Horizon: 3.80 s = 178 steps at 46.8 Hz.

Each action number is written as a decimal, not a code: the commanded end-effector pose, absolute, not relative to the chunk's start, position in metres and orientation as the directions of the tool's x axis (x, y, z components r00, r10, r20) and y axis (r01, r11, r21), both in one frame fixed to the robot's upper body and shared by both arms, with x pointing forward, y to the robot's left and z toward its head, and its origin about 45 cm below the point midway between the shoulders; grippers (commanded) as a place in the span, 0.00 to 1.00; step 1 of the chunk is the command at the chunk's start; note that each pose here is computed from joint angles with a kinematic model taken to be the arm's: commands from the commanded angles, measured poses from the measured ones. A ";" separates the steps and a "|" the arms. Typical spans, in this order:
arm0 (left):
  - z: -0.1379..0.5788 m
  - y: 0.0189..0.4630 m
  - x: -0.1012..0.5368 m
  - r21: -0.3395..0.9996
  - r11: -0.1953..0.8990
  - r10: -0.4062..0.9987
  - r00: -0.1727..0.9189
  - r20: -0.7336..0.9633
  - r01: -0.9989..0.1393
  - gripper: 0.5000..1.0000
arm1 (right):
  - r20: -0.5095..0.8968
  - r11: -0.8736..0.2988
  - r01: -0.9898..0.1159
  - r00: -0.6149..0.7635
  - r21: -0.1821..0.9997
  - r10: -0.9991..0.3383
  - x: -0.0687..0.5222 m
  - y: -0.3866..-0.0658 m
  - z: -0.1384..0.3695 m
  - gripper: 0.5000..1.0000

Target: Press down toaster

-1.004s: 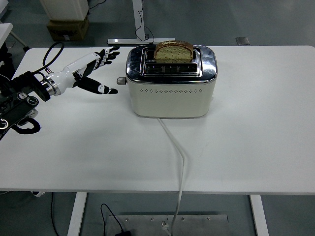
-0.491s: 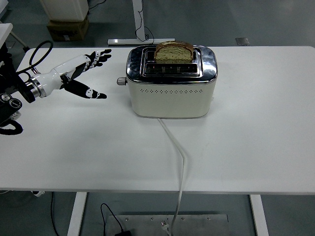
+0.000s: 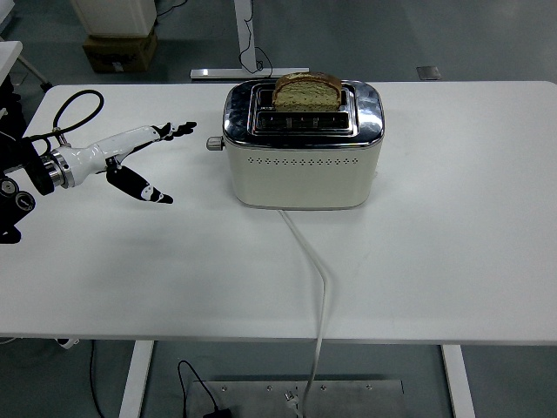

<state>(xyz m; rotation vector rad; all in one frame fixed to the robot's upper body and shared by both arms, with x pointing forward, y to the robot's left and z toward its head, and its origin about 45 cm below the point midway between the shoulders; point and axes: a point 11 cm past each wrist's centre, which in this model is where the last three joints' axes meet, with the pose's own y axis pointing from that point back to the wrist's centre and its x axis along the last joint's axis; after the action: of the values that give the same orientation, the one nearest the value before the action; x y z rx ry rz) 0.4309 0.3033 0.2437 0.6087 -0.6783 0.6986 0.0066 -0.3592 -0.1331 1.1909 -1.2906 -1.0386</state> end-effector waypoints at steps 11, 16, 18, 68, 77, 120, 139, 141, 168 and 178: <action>0.242 0.291 0.430 0.264 0.624 0.316 0.547 0.775 -0.735 1.00 | 0.133 0.129 -0.082 0.043 0.988 -0.990 0.007 -0.359 -0.133 1.00; 0.240 0.291 0.430 0.273 0.625 0.304 0.550 0.778 -0.732 1.00 | 0.133 0.129 -0.082 0.043 0.988 -0.990 0.007 -0.359 -0.133 0.99; 0.239 0.290 0.430 0.278 0.624 0.299 0.552 0.778 -0.730 1.00 | 0.133 0.129 -0.082 0.042 0.988 -0.990 0.007 -0.359 -0.133 0.99; 0.216 0.269 0.424 0.326 0.636 0.239 0.580 0.779 -0.699 1.00 | 0.133 0.129 -0.082 0.042 0.988 -0.990 0.007 -0.359 -0.133 0.99; 0.213 0.270 0.423 0.329 0.631 0.234 0.577 0.783 -0.703 1.00 | 0.133 0.129 -0.082 0.042 0.988 -0.990 0.007 -0.359 -0.133 0.99; 0.182 0.269 0.418 0.372 0.605 0.224 0.599 0.769 -0.704 1.00 | 0.133 0.129 -0.082 0.042 0.988 -0.990 0.007 -0.359 -0.133 1.00; 0.181 0.276 0.419 0.356 0.585 0.239 0.574 0.783 -0.729 1.00 | 0.133 0.129 -0.082 0.042 0.988 -0.990 0.007 -0.359 -0.133 0.99; 0.183 0.279 0.420 0.352 0.580 0.248 0.570 0.783 -0.735 1.00 | 0.133 0.129 -0.082 0.041 0.988 -0.990 0.007 -0.359 -0.133 0.99; 0.175 0.303 0.419 0.329 0.517 0.368 0.553 0.748 -0.790 1.00 | 0.133 0.129 -0.082 0.043 0.988 -0.990 0.007 -0.359 -0.133 1.00; 0.216 0.318 0.443 0.189 0.441 0.649 0.457 0.608 -0.877 1.00 | 0.133 0.129 -0.082 0.043 0.988 -0.990 0.007 -0.359 -0.133 0.99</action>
<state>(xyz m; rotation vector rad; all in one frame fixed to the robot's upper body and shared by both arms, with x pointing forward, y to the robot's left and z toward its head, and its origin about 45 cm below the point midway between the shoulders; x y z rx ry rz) 0.4350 0.3158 0.2026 0.5955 -0.5447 0.9312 0.0066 -0.3592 -0.1331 1.1914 -1.2903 -1.0383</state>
